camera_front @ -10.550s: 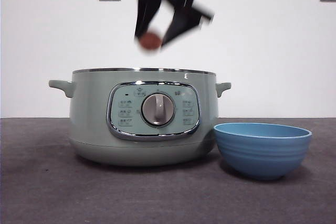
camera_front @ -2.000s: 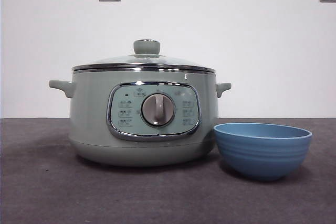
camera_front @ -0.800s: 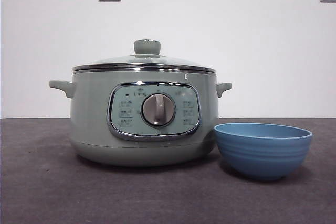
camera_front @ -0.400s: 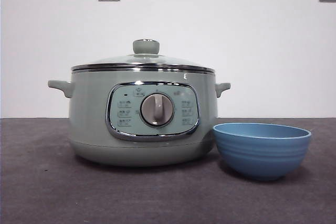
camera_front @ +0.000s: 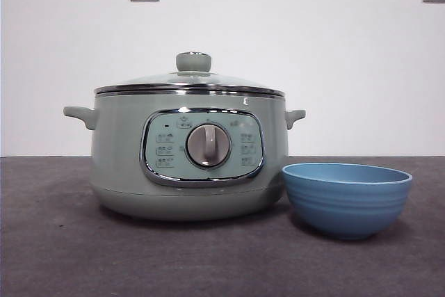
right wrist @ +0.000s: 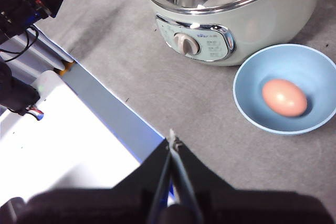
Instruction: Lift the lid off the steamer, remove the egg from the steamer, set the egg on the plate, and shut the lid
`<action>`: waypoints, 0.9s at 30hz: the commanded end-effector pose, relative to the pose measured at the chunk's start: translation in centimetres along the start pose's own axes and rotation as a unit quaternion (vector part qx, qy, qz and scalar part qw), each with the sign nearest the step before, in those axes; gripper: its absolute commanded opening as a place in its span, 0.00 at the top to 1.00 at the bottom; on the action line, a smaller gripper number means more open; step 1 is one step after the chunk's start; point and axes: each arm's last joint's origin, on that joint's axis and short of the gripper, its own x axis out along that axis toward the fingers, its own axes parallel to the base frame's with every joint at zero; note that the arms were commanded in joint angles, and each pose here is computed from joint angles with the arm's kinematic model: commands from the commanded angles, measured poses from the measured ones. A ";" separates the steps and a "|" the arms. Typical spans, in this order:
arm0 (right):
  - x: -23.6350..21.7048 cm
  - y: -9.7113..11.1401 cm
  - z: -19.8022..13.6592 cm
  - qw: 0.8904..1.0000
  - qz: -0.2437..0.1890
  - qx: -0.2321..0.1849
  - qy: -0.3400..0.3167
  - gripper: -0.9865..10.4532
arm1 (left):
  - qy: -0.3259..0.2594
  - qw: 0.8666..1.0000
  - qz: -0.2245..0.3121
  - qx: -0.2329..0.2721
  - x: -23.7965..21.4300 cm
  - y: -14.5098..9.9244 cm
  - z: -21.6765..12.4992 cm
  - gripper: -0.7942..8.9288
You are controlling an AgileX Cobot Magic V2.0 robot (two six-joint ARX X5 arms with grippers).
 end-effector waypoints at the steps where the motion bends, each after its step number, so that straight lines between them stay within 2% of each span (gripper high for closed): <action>1: -0.4 -0.1 0.0 0.998 -0.021 -0.060 -0.021 0.91 | 0.004 1.000 0.005 -0.003 0.1 0.1 -0.4 0.92; 3: -1.0 -0.3 0.3 0.992 -0.036 -0.100 -0.064 0.91 | 0.004 1.000 0.005 -0.003 0.1 0.1 -0.4 0.92; 7: -1.8 -1.0 0.2 0.977 -0.051 -0.124 -0.164 0.91 | 0.004 1.000 0.005 -0.003 0.1 0.1 -0.4 0.92; 14: 0.1 -4.2 -4.0 0.941 -0.166 -0.135 -0.262 0.91 | 0.004 1.000 0.005 -0.003 0.1 0.1 -0.4 0.92; 17: 1.8 -5.6 -6.4 0.928 -0.197 -0.120 -0.291 0.91 | 0.004 1.000 0.005 -0.003 0.1 0.1 -0.4 0.92; 21: 3.9 -7.2 -9.2 0.906 -0.277 -0.062 -0.314 0.91 | 0.004 1.000 0.005 -0.003 0.1 0.1 -0.4 0.92; 25: 5.3 -8.2 -11.3 0.894 -0.310 -0.004 -0.323 0.91 | 0.004 1.000 0.005 -0.003 0.1 0.1 -0.4 0.92; 27: 5.9 -8.5 -12.0 0.895 -0.309 0.005 -0.322 0.91 | 0.004 1.000 0.005 -0.003 0.1 0.1 -0.4 0.92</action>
